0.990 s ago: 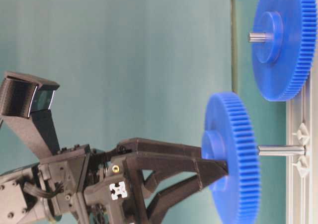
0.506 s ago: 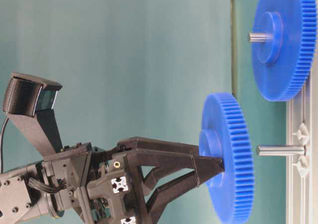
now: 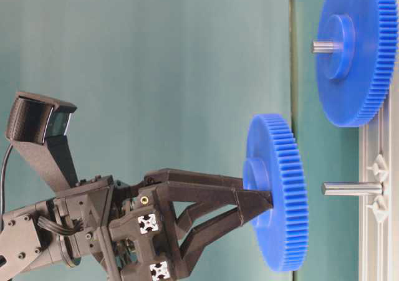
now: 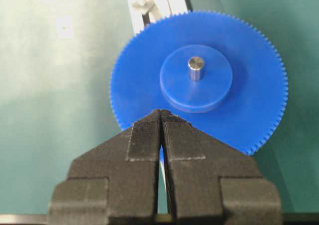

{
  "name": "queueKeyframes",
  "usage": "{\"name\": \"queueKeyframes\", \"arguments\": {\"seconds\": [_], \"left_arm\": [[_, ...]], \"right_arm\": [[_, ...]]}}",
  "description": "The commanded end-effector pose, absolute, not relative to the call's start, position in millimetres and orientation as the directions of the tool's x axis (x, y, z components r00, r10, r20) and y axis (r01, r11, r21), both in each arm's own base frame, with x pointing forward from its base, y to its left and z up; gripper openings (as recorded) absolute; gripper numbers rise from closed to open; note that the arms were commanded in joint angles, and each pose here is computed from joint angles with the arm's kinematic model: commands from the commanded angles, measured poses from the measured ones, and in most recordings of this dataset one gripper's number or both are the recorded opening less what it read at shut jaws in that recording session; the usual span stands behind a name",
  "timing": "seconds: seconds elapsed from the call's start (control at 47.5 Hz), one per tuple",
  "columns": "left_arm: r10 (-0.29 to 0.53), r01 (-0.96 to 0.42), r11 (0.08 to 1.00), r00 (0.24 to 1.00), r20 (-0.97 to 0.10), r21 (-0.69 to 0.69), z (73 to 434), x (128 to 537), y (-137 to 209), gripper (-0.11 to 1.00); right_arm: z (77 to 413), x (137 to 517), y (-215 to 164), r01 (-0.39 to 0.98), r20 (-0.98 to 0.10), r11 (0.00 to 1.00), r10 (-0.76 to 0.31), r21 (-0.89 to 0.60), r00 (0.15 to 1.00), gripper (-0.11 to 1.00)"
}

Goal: Insert the small gear onto the shaft.
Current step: 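Lift the small gear upright and carry it to the left shaft, then align the gear's bore with the left shaft beside the large gear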

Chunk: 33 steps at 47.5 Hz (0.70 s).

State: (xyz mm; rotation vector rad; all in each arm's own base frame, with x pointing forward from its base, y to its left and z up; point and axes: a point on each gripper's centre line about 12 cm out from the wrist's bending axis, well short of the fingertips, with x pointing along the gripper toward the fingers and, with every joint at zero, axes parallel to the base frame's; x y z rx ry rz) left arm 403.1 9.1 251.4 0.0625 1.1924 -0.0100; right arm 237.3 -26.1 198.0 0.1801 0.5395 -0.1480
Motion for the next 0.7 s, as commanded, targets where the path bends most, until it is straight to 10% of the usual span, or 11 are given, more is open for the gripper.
{"name": "queueKeyframes", "arguments": {"seconds": [0.0,0.674], "left_arm": [[0.038,0.026,0.998,0.431,-0.902,0.055,275,404,16,0.69],[0.053,0.014,0.998,0.403,-0.914,0.064,259,405,32,0.69]], "right_arm": [[203,240,-26,0.187,-0.504,0.973,-0.093,0.139,0.859,0.04],[204,240,-26,0.186,-0.502,0.973,-0.093,0.139,0.860,0.04]]}}
